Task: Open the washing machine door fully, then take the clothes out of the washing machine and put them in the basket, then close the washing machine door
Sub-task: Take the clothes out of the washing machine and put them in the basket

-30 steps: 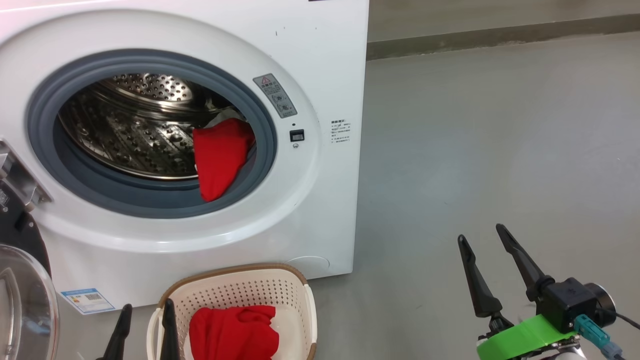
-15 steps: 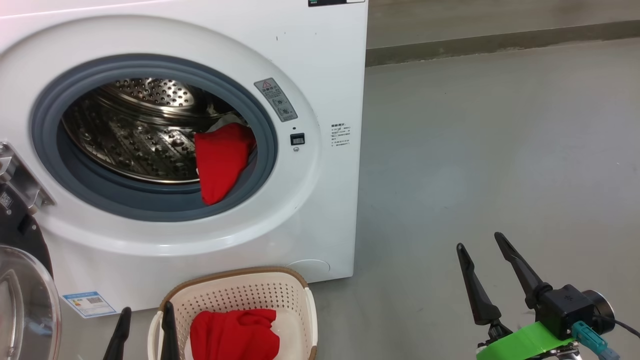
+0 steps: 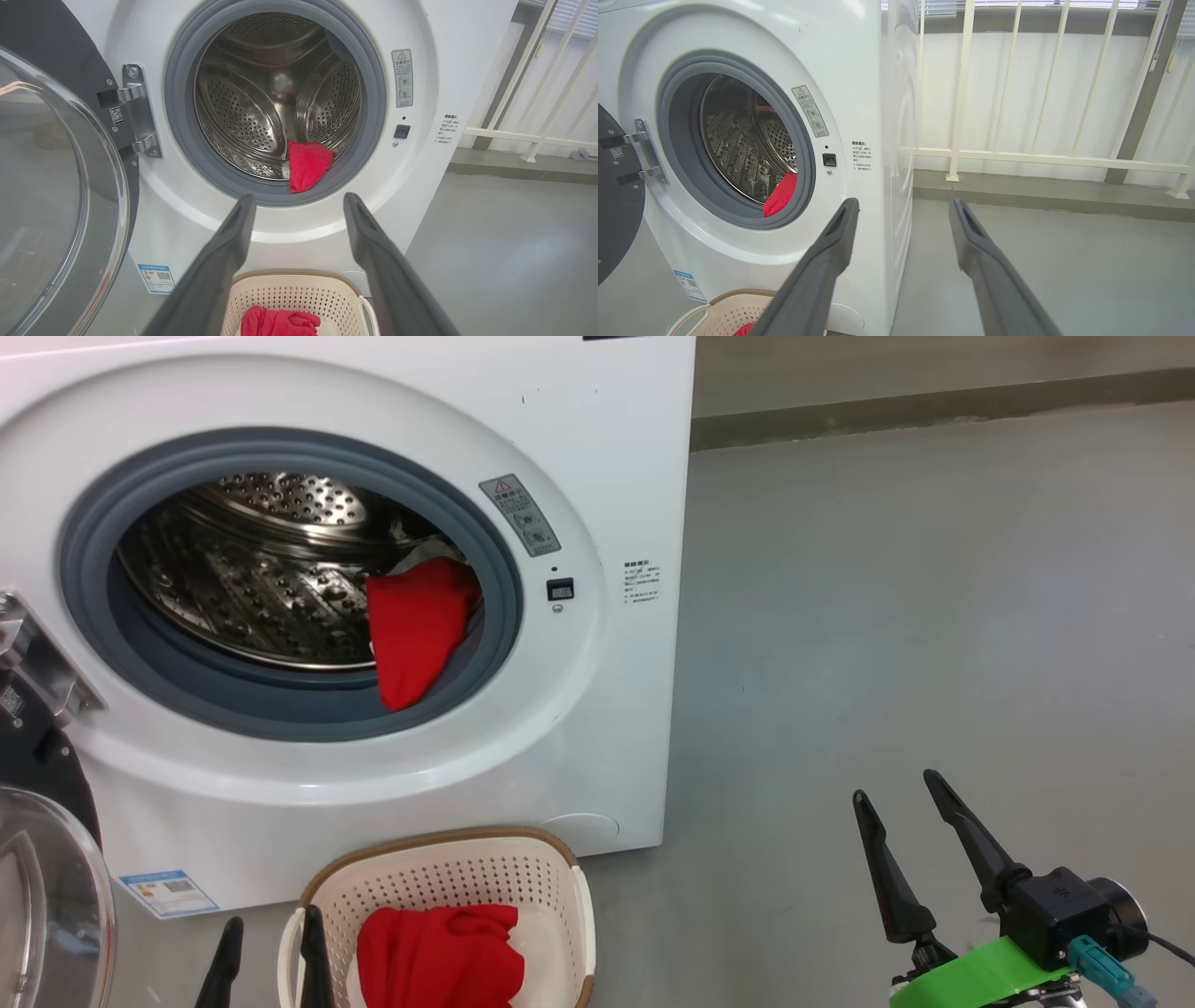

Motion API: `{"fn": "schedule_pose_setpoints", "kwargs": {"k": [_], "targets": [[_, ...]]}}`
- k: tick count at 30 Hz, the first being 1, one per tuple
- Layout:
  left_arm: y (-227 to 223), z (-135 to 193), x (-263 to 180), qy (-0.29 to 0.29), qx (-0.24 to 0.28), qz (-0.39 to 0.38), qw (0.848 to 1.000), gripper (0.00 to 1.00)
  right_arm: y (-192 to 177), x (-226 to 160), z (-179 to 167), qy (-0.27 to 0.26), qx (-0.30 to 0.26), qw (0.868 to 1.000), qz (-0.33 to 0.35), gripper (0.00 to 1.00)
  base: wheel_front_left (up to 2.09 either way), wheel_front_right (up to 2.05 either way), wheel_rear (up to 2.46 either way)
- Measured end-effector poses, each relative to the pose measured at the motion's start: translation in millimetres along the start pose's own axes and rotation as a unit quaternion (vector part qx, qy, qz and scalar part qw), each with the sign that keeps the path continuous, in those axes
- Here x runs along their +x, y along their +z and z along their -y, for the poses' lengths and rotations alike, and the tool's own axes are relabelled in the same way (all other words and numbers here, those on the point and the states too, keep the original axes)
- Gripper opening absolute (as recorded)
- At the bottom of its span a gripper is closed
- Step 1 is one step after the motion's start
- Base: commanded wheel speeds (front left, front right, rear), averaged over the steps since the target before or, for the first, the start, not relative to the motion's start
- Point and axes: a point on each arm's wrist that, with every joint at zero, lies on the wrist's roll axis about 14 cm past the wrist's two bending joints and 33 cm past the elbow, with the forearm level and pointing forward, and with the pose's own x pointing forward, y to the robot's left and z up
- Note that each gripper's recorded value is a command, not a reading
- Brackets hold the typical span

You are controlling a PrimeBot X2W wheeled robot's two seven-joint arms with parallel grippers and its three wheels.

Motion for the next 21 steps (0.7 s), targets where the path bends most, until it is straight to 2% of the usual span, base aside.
{"fn": "schedule_pose_setpoints", "kwargs": {"k": [11, 21], "targets": [[-10, 5, 11, -0.001, -0.013, -0.015, 1.000, 1.00, -16, 6, -1, 0.002, 0.002, 1.000, -0.024, 1.00, 0.00, 0.00, 0.00], [-5, 26, 70, -0.024, -0.032, 0.007, 0.999, 1.00, -43, 25, -1, 0.006, 0.004, 0.998, -0.060, 1.00, 0.00, 0.00, 0.00]]}}
